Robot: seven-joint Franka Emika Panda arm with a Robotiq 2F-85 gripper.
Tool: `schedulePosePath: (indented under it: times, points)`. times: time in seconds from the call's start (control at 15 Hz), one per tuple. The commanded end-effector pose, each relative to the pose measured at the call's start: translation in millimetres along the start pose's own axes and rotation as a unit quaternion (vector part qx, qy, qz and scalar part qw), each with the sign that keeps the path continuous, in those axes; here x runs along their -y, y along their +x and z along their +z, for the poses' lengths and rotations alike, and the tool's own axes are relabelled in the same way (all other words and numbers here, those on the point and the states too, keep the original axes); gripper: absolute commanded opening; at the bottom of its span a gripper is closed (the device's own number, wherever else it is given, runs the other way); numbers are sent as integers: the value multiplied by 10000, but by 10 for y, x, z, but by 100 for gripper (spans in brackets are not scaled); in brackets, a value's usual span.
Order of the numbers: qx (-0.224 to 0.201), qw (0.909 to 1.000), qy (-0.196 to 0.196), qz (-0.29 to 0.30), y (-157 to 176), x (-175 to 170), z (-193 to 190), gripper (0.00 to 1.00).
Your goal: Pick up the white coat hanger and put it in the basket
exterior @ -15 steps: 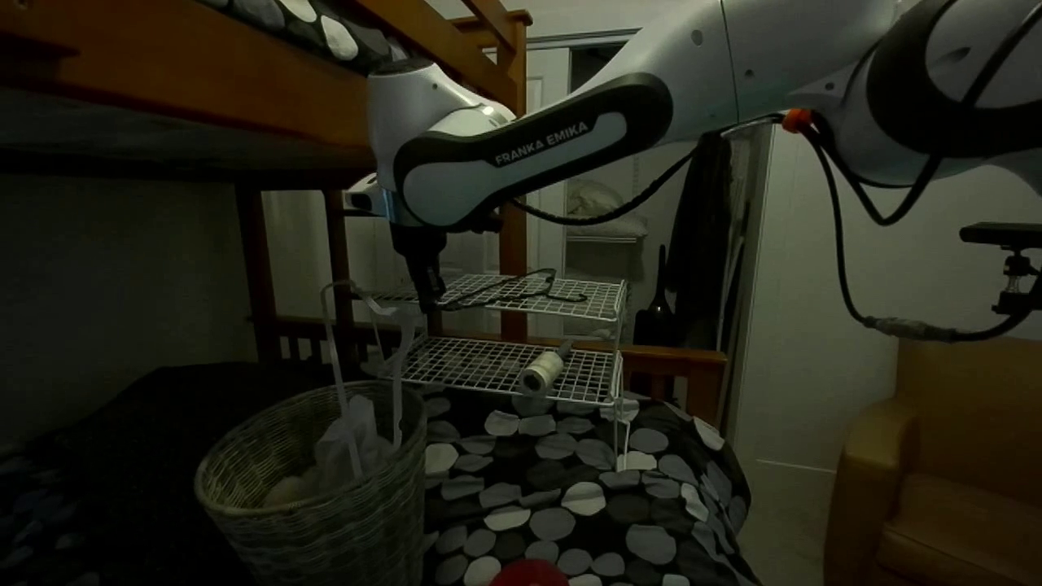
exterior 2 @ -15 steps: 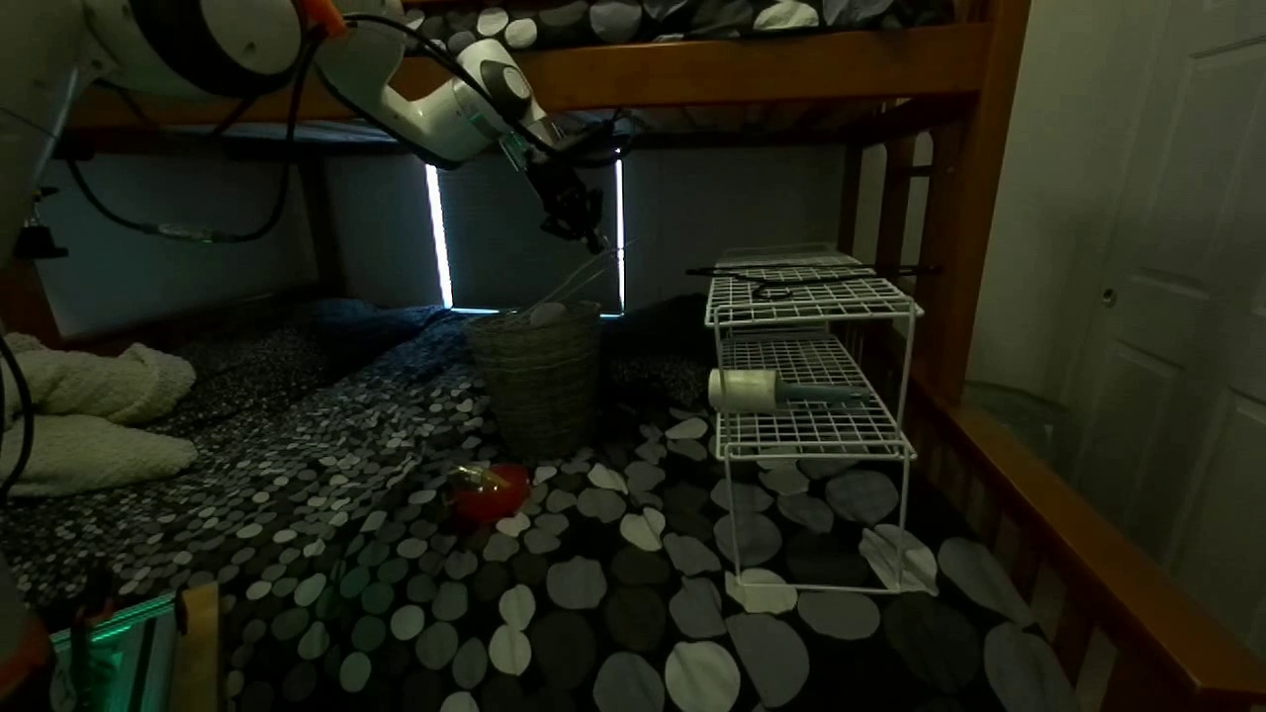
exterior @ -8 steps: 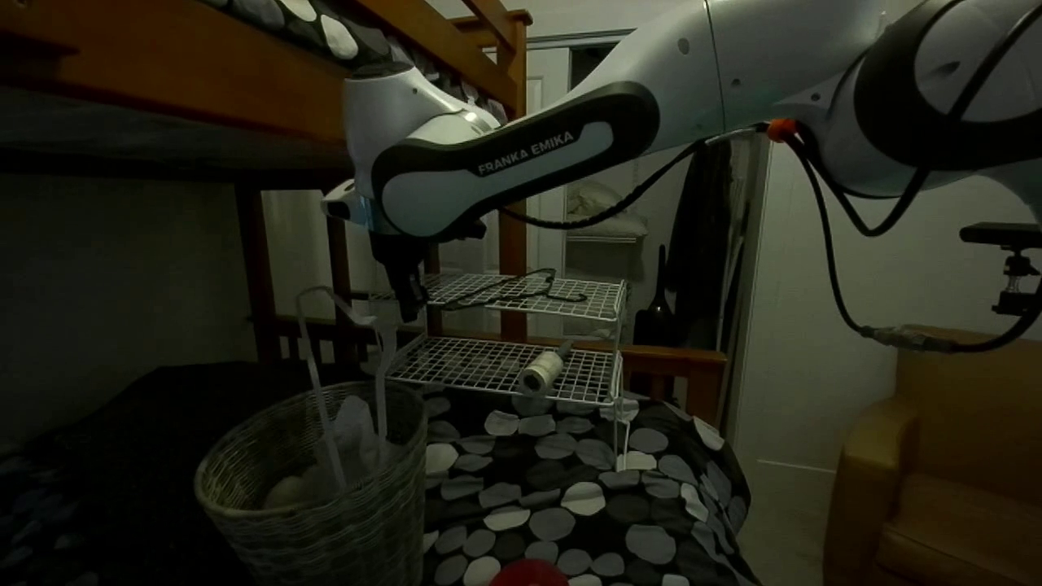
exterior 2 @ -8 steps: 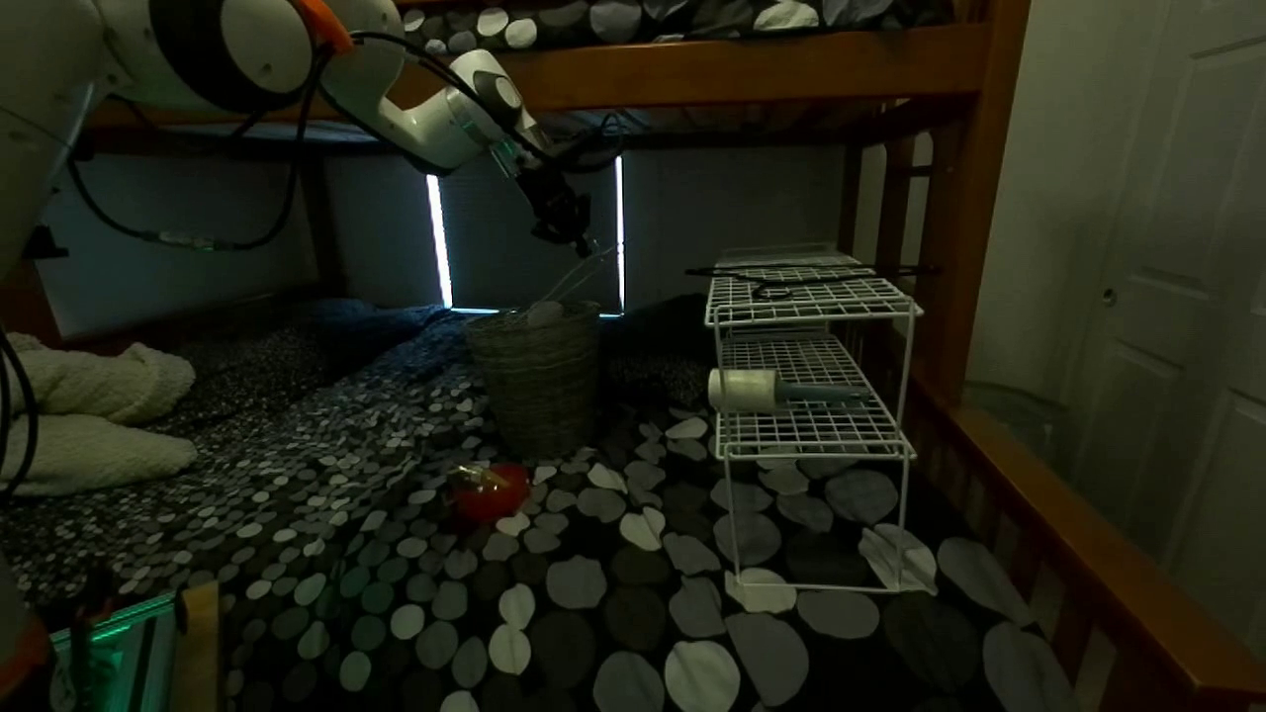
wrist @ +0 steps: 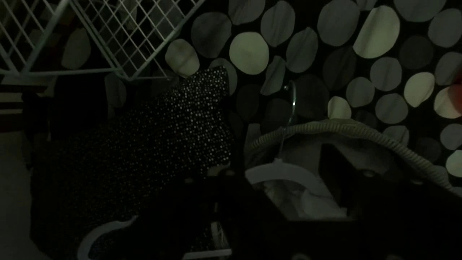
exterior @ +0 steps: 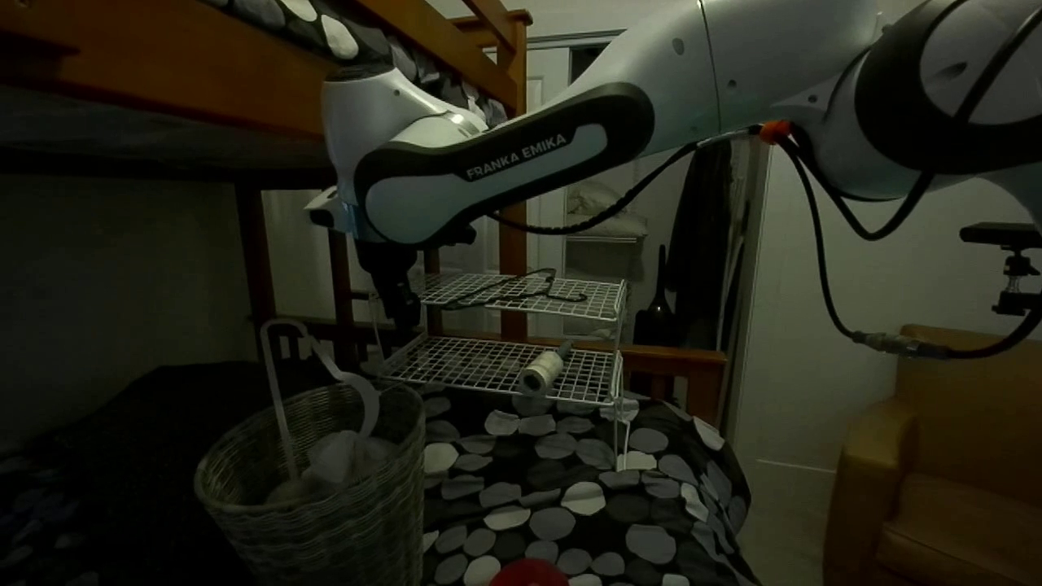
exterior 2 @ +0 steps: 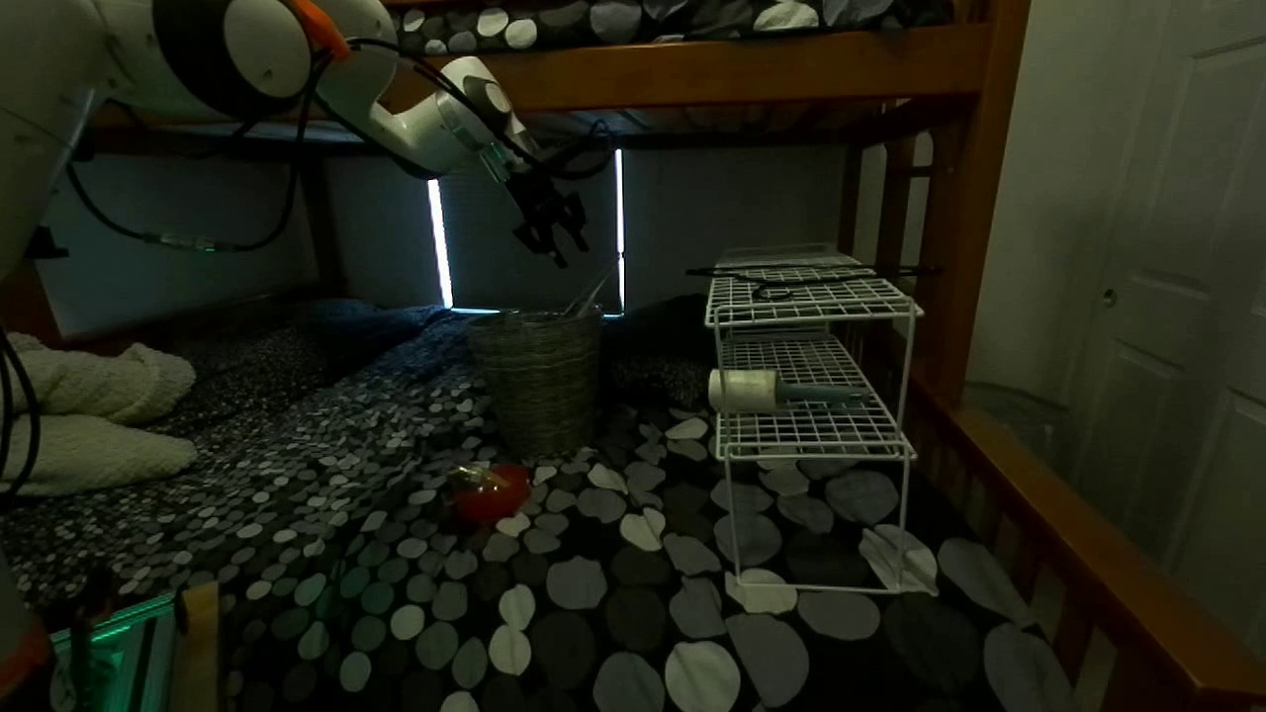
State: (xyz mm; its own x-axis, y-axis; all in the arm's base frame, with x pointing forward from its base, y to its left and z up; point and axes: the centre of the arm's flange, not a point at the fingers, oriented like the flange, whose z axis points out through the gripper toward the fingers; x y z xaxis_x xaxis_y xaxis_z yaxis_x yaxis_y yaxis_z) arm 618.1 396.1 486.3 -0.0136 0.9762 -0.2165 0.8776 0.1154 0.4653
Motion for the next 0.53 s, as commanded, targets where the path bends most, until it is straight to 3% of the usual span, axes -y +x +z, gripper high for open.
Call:
schedulePosePath:
  times: [0.0, 0.13, 0.27, 0.47]
  points:
    - [502, 9953, 406, 721, -550, 204, -153, 89]
    - [792, 9886, 834, 970, -810, 394, -138, 99]
    - [982, 9783, 1265, 1316, -1016, 667, -114, 100]
    - [1396, 9558, 1669, 1979, -1271, 1100, -201, 100]
